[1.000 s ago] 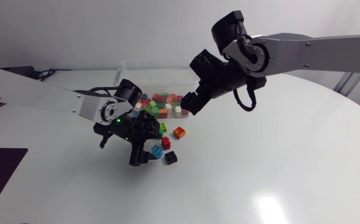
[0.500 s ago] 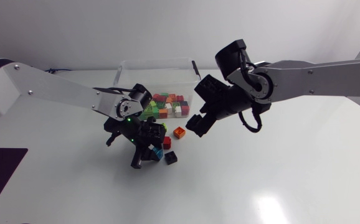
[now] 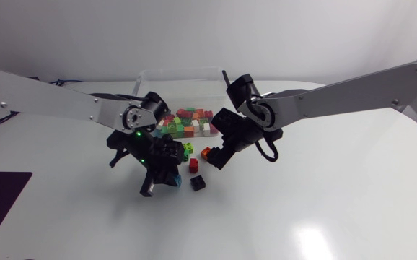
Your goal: Place the duplo bricks in the container
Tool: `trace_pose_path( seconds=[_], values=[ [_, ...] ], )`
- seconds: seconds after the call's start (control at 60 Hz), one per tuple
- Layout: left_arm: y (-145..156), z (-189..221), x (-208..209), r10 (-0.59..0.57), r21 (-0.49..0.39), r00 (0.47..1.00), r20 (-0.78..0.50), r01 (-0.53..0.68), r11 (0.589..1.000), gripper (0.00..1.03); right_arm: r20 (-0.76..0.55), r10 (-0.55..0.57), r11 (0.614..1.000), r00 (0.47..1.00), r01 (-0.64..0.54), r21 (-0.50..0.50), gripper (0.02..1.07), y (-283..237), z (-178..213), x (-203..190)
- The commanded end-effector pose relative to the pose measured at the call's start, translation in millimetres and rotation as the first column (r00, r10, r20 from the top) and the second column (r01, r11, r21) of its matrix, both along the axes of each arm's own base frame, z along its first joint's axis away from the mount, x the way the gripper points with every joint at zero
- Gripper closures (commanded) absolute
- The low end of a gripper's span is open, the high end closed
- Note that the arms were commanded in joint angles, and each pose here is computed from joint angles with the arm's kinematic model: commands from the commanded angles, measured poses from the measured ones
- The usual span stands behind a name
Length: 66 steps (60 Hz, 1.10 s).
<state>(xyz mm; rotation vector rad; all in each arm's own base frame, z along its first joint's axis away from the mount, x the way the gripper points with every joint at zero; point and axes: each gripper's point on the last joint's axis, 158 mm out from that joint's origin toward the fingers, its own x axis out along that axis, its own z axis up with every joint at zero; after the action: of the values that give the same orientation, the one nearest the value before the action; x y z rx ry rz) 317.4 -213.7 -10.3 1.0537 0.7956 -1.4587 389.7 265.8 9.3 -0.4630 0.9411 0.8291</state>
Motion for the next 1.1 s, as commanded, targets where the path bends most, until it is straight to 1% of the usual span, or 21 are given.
trace_pose_path(
  seconds=[0.0, 0.117, 0.167, 0.233, 0.367, 0.483, 0.517, 0.583, 0.6, 0.617, 0.633, 0.667, 0.733, 0.75, 0.767, 0.783, 0.85, 0.95, 0.967, 1.017, 1.083],
  values=[
    [7.6, 21.3, 2.3, 0.016, -0.034, 0.999, 0.035, -0.015, 0.999, 0.78, -0.021, -0.009, 1.000, 1.000, 0.009, -0.002, 0.09, 8.6, -12.8, 4.7],
    [12.1, 47.0, 12.2, 0.076, -0.104, 0.995, 0.070, -0.068, 0.992, 0.78, -0.019, -0.016, 1.000, 1.000, 0.016, -0.011, 0.09, 12.4, -23.6, 12.8],
    [13.5, 53.5, 13.3, 0.087, -0.120, 0.993, 0.078, -0.077, 0.990, 0.78, -0.016, -0.018, 1.000, 1.000, 0.017, -0.009, 0.09, 13.5, -26.6, 16.2],
    [16.9, 72.2, 21.6, 0.131, -0.164, 0.984, 0.118, -0.111, 0.980, 0.78, -0.012, -0.015, 1.000, 1.000, 0.015, -0.007, 0.09, 16.1, -29.1, 19.1],
    [19.2, 101.0, 29.5, 0.180, -0.233, 0.969, 0.168, -0.138, 0.963, 0.78, -0.008, -0.017, 1.000, 1.000, 0.017, -0.016, 0.09, 19.2, -37.4, 25.3],
    [19.7, 129.0, 42.9, 0.238, -0.308, 0.946, 0.218, -0.165, 0.937, 0.78, 0.006, -0.020, 1.000, 1.000, 0.020, -0.018, 0.11, 20.6, -42.1, 30.9],
    [19.9, 140.1, 50.7, 0.271, -0.344, 0.934, 0.233, -0.182, 0.921, 0.78, 0.013, -0.020, 0.999, 1.000, 0.020, -0.026, 0.13, 21.0, -44.0, 32.5],
    [21.2, 154.6, 63.7, 0.320, -0.390, 0.912, 0.255, -0.206, 0.898, 0.78, 0.014, -0.022, 0.999, 1.000, 0.023, -0.031, 0.14, 20.7, -49.3, 35.2],
    [21.4, 155.4, 64.7, 0.325, -0.394, 0.911, 0.255, -0.209, 0.895, 0.78, 0.013, -0.021, 0.999, 1.000, 0.021, -0.033, 0.15, 20.9, -50.6, 35.6],
    [21.4, 163.7, 71.4, 0.350, -0.421, 0.899, 0.264, -0.219, 0.880, 0.78, 0.010, -0.021, 0.999, 1.000, 0.021, -0.034, 0.17, 20.9, -52.3, 35.5],
    [21.3, 166.1, 73.1, 0.357, -0.429, 0.895, 0.267, -0.221, 0.876, 0.78, 0.009, -0.021, 0.999, 1.000, 0.021, -0.035, 0.19, 21.0, -53.9, 35.7],
    [22.2, 180.4, 84.2, 0.402, -0.475, 0.872, 0.278, -0.239, 0.847, 0.78, 0.010, -0.022, 0.999, 1.000, 0.022, -0.036, 0.22, 20.9, -55.0, 36.1],
    [22.5, 195.7, 95.9, 0.445, -0.524, 0.848, 0.287, -0.250, 0.814, 0.78, 0.010, -0.021, 0.999, 1.000, 0.021, -0.037, 0.28, 21.9, -57.0, 36.8],
    [22.3, 196.9, 96.6, 0.448, -0.527, 0.847, 0.287, -0.251, 0.812, 0.78, 0.012, -0.021, 0.999, 1.000, 0.021, -0.036, 0.30, 22.2, -57.0, 37.4],
    [23.2, 203.7, 102.4, 0.469, -0.548, 0.834, 0.289, -0.258, 0.796, 0.78, 0.011, -0.023, 0.999, 1.000, 0.023, -0.038, 0.32, 21.5, -57.7, 38.2],
    [23.0, 204.5, 103.4, 0.472, -0.551, 0.833, 0.289, -0.259, 0.793, 0.78, 0.014, -0.022, 0.999, 1.000, 0.022, -0.037, 0.33, 22.6, -57.0, 38.5],
    [24.0, 219.1, 115.9, 0.516, -0.594, 0.808, 0.284, -0.274, 0.756, 0.78, 0.021, -0.022, 0.999, 1.000, 0.023, -0.036, 0.47, 23.1, -56.3, 40.5],
    [26.4, 232.4, 133.5, 0.560, -0.632, 0.783, 0.269, -0.295, 0.717, 0.77, 0.024, -0.020, 0.999, 1.000, 0.021, -0.038, 0.66, 24.1, -56.7, 40.3],
    [28.3, 236.3, 139.1, 0.576, -0.645, 0.774, 0.263, -0.303, 0.701, 0.77, 0.024, -0.020, 0.999, 1.000, 0.021, -0.038, 0.70, 24.3, -57.0, 40.6],
    [28.5, 239.9, 148.1, 0.596, -0.663, 0.763, 0.250, -0.314, 0.680, 0.77, 0.021, -0.019, 0.999, 1.000, 0.019, -0.039, 0.82, 24.8, -58.2, 39.9],
    [32.6, 244.2, 163.8, 0.631, -0.680, 0.742, 0.226, -0.343, 0.648, 0.77, 0.016, -0.015, 0.999, 1.000, 0.016, -0.042, 0.82, 23.9, -58.2, 37.8]
  ],
)
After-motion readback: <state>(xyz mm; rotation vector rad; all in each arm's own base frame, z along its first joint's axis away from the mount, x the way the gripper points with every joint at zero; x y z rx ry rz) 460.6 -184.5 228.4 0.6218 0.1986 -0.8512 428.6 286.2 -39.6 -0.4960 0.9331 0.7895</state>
